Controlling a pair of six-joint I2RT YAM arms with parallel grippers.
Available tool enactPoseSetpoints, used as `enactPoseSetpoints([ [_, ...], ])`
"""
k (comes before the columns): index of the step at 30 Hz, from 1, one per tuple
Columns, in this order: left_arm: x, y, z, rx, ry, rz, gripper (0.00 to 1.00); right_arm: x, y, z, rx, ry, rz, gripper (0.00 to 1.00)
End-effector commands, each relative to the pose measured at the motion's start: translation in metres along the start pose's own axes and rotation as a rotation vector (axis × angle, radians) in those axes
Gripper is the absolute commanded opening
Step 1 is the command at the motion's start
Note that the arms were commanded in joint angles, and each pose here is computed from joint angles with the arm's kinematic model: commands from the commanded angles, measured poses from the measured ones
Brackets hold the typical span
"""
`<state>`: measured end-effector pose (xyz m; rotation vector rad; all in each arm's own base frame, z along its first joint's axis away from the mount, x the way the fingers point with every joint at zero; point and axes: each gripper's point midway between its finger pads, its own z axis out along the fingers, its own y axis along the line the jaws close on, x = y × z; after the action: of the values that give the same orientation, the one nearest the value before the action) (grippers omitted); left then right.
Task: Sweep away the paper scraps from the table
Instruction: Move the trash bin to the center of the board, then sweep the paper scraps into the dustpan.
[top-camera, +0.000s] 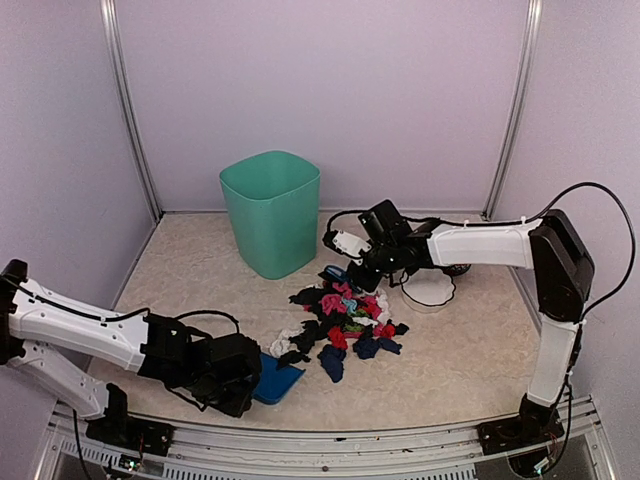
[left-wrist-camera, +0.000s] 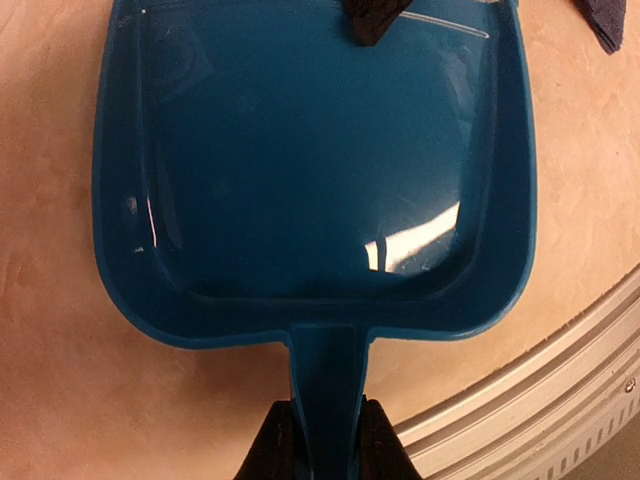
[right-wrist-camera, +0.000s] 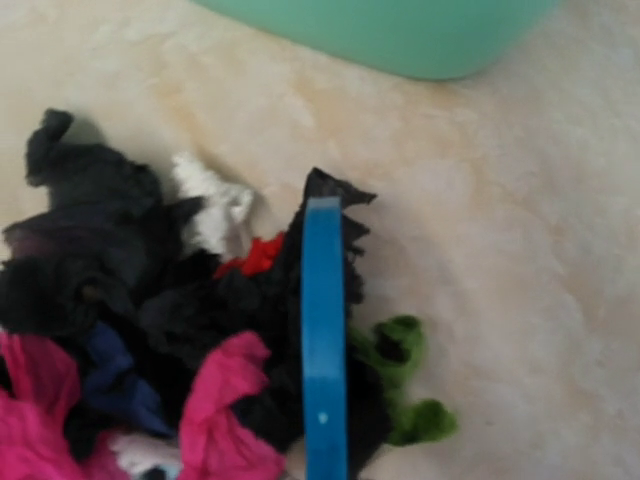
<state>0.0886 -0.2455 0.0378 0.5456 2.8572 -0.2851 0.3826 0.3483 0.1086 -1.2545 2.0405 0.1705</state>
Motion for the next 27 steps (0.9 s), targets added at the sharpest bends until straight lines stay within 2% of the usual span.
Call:
enactPoseSetpoints([
  [1, -0.003, -0.007, 0.015, 0.033, 0.047, 0.048, 0.0, 0.019, 0.036, 0.005, -0.06, 0.056, 0.004, 0.0],
  [8, -0.013, -0.007, 0.036, 0.013, 0.069, 0.051, 0.0, 0.014, 0.083, -0.005, -0.128, 0.04, -0.015, 0.0],
  [18, -0.035, -0.01, 0.054, 0.055, 0.027, 0.009, 0.0, 0.014, 0.139, -0.024, -0.203, 0.022, -0.051, 0.0],
  [27, -0.046, -0.017, 0.074, 0.068, 0.008, 0.035, 0.0, 0.004, 0.162, -0.044, -0.234, -0.024, -0.07, 0.0],
])
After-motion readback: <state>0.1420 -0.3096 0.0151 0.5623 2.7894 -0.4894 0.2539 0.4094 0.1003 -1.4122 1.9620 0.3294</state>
